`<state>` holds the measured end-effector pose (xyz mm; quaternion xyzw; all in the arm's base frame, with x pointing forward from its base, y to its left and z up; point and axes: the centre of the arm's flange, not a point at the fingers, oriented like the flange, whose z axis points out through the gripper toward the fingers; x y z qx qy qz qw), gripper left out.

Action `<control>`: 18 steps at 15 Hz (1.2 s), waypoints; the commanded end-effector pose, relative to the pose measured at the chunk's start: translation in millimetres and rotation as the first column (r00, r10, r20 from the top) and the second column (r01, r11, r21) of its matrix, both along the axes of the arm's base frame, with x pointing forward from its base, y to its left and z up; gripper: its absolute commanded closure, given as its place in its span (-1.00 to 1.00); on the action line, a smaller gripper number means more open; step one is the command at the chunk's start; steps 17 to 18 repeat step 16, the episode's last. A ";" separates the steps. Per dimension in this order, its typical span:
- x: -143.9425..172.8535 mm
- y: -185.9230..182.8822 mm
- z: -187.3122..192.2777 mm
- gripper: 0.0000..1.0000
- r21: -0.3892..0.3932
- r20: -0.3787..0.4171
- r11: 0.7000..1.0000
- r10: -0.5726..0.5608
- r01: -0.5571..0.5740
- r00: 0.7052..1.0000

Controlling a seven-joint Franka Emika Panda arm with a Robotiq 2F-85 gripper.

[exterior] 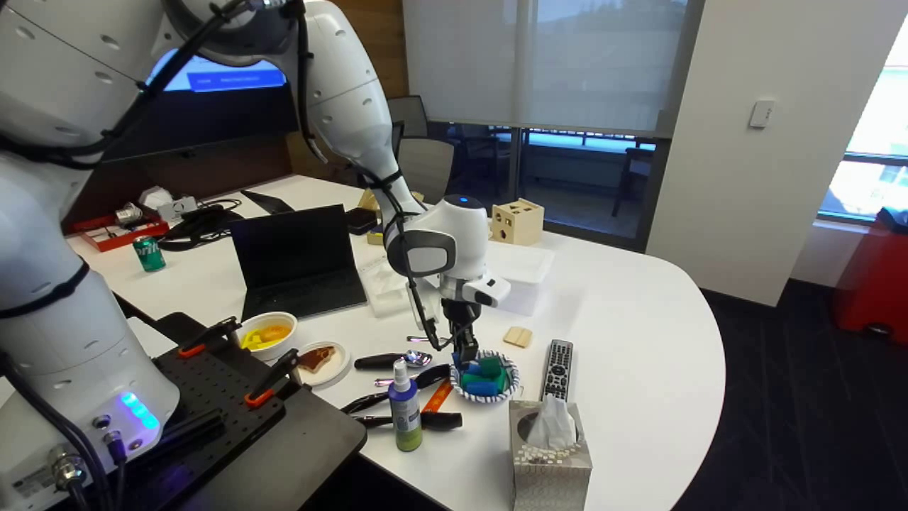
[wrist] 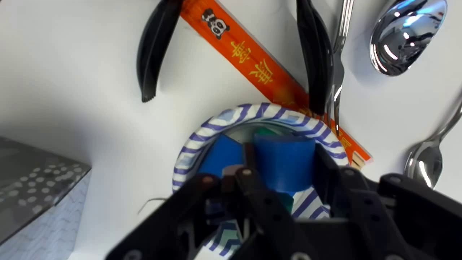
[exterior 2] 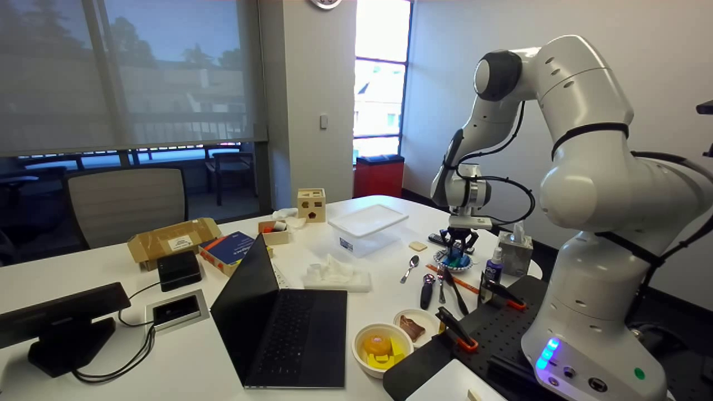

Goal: Pick up the blue block from the white plate and put it in the black and white bowl.

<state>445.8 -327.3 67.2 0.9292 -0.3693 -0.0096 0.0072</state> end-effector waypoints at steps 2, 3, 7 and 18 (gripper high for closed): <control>19.3 -11.0 -16.6 0.72 -0.001 0.000 1.000 -0.011 0.011 1.000; 21.7 -11.6 -19.5 0.72 -0.003 -0.001 1.000 -0.009 0.009 1.000; 25.3 -11.4 -27.3 -0.33 -0.005 -0.003 1.000 -0.005 0.005 1.000; 12.0 29.4 -10.6 -1.00 0.035 -0.073 0.992 0.127 -0.125 0.989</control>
